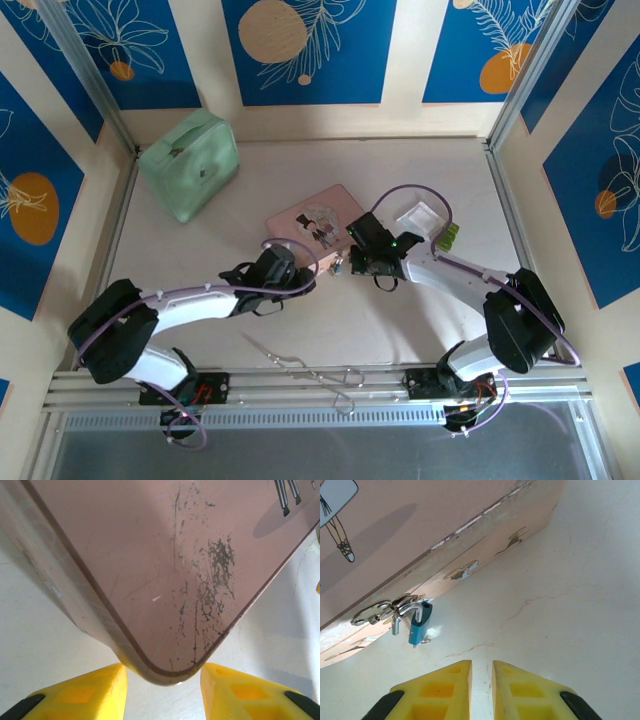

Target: Unlock the padlock with the key

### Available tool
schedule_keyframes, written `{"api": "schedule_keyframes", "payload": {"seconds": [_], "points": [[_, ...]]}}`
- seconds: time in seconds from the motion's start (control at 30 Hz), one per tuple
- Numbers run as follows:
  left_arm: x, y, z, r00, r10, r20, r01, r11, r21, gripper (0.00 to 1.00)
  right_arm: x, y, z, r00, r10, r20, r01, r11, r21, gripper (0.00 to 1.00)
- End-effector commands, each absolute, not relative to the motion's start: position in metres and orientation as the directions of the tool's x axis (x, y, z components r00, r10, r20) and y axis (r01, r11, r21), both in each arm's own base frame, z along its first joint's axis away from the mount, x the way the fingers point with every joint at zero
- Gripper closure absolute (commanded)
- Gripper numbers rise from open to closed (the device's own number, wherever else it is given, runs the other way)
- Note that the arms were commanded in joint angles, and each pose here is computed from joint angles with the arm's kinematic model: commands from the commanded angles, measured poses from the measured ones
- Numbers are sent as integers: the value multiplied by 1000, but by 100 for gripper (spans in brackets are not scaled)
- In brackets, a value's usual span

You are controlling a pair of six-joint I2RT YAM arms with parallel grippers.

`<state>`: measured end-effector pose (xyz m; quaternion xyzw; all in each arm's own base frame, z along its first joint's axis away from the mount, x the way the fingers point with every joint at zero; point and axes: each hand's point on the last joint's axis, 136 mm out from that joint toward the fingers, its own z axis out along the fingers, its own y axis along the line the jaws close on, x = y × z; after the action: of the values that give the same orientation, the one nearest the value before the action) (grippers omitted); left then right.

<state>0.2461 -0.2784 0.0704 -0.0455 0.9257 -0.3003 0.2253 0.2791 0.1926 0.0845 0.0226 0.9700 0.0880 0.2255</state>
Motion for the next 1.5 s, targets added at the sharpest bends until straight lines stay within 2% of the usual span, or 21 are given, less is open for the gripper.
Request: {"api": "schedule_keyframes", "payload": {"seconds": [0.0,0.27,0.47,0.53,0.8,0.9,0.97,1.17,1.3,1.37,1.47], "points": [[254,-272,73,-892,-221,-396,32,840,-542,57,278,200,92,-891,104,-441,-4,972,236,83],[276,-234,76,-870,-247,-428,-39,898,-439,57,274,210,99,-879,87,-469,-50,961,272,82],[298,-209,72,-860,-288,-421,-93,900,-425,57,269,220,104,-863,50,-502,-97,960,263,79],[304,-204,72,-857,-297,-421,-100,898,-429,55,268,222,106,-854,33,-519,-107,966,237,75],[326,-206,82,-846,-330,-419,-78,854,-514,48,274,232,110,-821,-7,-571,-113,982,150,74],[327,-213,99,-838,-339,-427,-50,828,-559,46,276,249,117,-780,-19,-626,-179,964,194,74],[325,-215,118,-829,-347,-439,-26,808,-589,42,278,255,126,-755,-10,-656,-217,948,235,71],[323,-201,172,-785,-324,-528,36,827,-561,25,289,260,148,-815,5,-579,-274,878,393,71],[335,-194,168,-806,-314,-501,15,836,-548,24,297,261,155,-809,-36,-587,-310,874,373,69],[343,-193,159,-824,-313,-472,2,831,-556,24,310,247,158,-799,-25,-600,-267,910,317,61],[351,-192,148,-832,-298,-467,-5,846,-533,24,334,232,158,-840,41,-540,-202,902,382,56]]}}
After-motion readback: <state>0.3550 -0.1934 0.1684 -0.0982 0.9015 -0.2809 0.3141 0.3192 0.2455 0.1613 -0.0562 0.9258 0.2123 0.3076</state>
